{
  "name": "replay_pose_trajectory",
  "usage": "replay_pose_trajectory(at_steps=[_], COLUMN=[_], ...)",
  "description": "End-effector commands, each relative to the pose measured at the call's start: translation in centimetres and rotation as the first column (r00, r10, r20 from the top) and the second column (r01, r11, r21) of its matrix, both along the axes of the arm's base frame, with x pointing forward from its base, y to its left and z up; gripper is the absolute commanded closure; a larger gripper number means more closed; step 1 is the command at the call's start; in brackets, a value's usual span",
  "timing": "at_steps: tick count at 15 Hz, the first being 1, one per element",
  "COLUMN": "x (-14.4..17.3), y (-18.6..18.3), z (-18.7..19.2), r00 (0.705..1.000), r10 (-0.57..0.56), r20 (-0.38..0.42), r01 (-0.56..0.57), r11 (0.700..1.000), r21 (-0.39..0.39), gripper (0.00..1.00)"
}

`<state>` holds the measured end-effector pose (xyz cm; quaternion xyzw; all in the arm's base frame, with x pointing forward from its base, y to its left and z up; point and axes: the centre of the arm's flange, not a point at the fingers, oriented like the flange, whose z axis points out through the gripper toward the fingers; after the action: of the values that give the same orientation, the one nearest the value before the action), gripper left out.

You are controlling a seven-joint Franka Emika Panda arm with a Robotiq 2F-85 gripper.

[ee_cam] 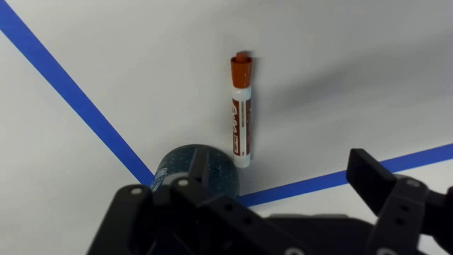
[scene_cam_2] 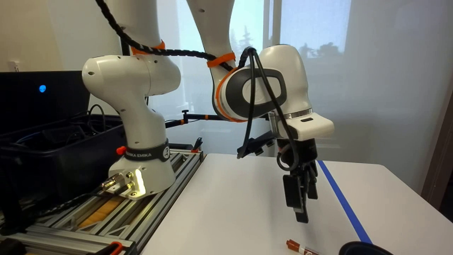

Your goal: Remove the marker from the cup and put it on the table

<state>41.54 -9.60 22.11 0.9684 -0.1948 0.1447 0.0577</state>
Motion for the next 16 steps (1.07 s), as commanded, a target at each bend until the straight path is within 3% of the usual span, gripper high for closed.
replay_pose_trajectory(at_steps=[1,6,9,10,16], x=[0.1,1.1,1.4,1.4,1.4], y=[0.4,0.4,-0.2,0.2,0.0], z=[5.0,8.1,10.1,7.6,7.4], r00=[0.988,0.948,0.927,0.938,0.934], r10=[0.056,0.137,0.132,0.130,0.129], r20=[-0.142,-0.288,-0.351,-0.320,-0.334], r01=[-0.068,-0.166,-0.154,-0.155,-0.155], r11=[0.995,0.983,0.988,0.986,0.987], r21=[-0.080,-0.077,-0.034,-0.056,-0.052], gripper=[0.00,0.00,0.00,0.00,0.00])
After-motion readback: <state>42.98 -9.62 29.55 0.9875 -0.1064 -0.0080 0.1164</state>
